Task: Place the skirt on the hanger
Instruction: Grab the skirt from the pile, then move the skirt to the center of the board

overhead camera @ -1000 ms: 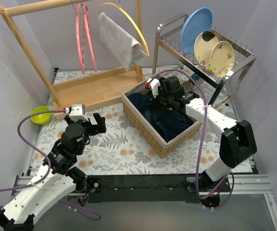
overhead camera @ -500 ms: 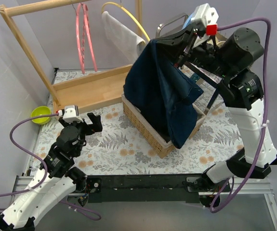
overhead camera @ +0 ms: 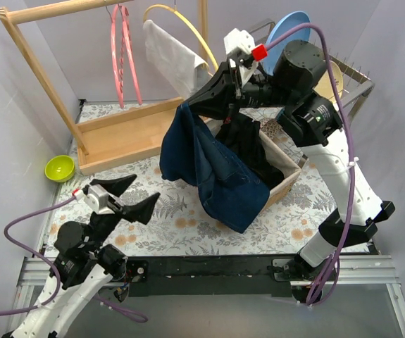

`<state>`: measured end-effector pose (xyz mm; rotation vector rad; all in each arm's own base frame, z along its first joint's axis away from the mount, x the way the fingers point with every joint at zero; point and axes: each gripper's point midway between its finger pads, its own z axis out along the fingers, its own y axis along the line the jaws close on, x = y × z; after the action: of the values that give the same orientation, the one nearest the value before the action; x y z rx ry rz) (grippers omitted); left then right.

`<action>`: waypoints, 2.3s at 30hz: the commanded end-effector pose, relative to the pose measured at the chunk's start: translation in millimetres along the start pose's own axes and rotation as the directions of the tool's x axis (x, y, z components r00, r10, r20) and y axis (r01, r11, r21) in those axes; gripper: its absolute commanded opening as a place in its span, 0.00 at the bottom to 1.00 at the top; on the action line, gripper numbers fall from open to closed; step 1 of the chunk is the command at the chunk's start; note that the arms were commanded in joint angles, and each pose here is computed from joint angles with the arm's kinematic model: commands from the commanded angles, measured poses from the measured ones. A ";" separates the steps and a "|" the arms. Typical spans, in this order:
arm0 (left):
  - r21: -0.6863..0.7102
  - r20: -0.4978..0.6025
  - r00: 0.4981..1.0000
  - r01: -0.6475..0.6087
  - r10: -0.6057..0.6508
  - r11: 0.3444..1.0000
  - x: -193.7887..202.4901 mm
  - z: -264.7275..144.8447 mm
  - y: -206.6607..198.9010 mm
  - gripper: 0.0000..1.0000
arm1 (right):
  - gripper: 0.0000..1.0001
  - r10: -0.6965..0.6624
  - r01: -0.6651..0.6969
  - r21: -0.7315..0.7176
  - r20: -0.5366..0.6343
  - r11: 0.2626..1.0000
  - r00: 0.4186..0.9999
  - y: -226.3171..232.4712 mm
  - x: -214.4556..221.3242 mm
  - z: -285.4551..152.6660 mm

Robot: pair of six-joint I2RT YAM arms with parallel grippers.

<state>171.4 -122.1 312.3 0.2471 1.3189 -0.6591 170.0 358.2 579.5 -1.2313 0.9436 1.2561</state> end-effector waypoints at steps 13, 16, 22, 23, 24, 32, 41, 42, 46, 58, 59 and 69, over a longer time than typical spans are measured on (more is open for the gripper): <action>0.353 -0.273 0.931 -0.137 0.242 0.926 49.1 75.2 -46.6 0.31 | 0.01 -0.113 0.110 -0.136 -0.012 0.985 0.994 50.5 10.1 -0.8; 0.313 -0.248 0.942 -0.144 0.227 0.939 34.4 79.7 -43.3 0.00 | 0.01 -0.138 0.135 -0.103 -0.026 0.985 0.990 50.3 8.6 -7.2; 0.075 0.125 0.978 -0.180 0.170 0.981 -120.9 53.3 -31.2 0.00 | 0.01 -0.243 0.245 0.029 -0.074 0.969 0.967 35.9 3.0 -22.8; 0.055 0.187 0.969 -0.173 0.160 0.983 -146.9 44.6 -32.4 0.00 | 0.01 -0.266 0.273 0.062 -0.093 0.960 0.959 30.4 3.6 -26.3; 0.056 0.242 0.958 -0.174 0.155 0.983 -169.5 33.2 -36.3 0.00 | 0.01 -0.270 0.278 0.077 -0.106 0.957 0.957 27.5 5.8 -27.7; 0.028 0.200 0.961 -0.198 0.189 0.980 -215.3 27.7 -39.8 0.00 | 0.01 -0.259 0.288 0.114 -0.216 0.951 0.941 12.5 45.9 -32.9; -0.041 0.026 0.987 -0.156 0.157 0.987 -141.6 41.8 -15.0 0.00 | 0.01 -0.190 0.247 0.097 -0.397 0.964 0.898 -1.2 142.1 -38.6; -0.049 -0.015 0.988 -0.152 0.151 0.987 -125.2 44.1 -11.1 0.00 | 0.01 -0.180 0.239 0.092 -0.420 0.967 0.890 -1.6 155.6 -40.3; -0.116 -0.103 0.989 -0.121 0.109 0.986 -81.2 48.4 6.0 0.00 | 0.01 -0.100 0.154 0.052 -0.552 0.987 0.828 0.5 243.0 -49.6; -0.147 -0.527 0.801 0.241 -0.282 0.959 91.0 39.7 -16.3 0.50 | 0.31 -0.016 0.007 -0.016 -0.724 1.000 0.689 32.8 349.3 -95.6; -0.144 -0.564 0.772 0.258 -0.293 0.955 100.1 35.8 -20.4 0.54 | 0.41 -0.023 0.010 -0.022 -0.722 1.000 0.691 35.4 347.8 -97.9; -0.248 -0.522 0.752 0.318 -0.403 0.915 69.9 20.0 -20.4 0.92 | 0.64 -0.099 0.004 -0.139 -0.684 0.990 0.723 72.6 335.7 -116.1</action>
<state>184.0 -188.6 224.9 0.1944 2.0730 -0.8779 167.3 292.0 220.9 -1.8406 1.4325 0.7470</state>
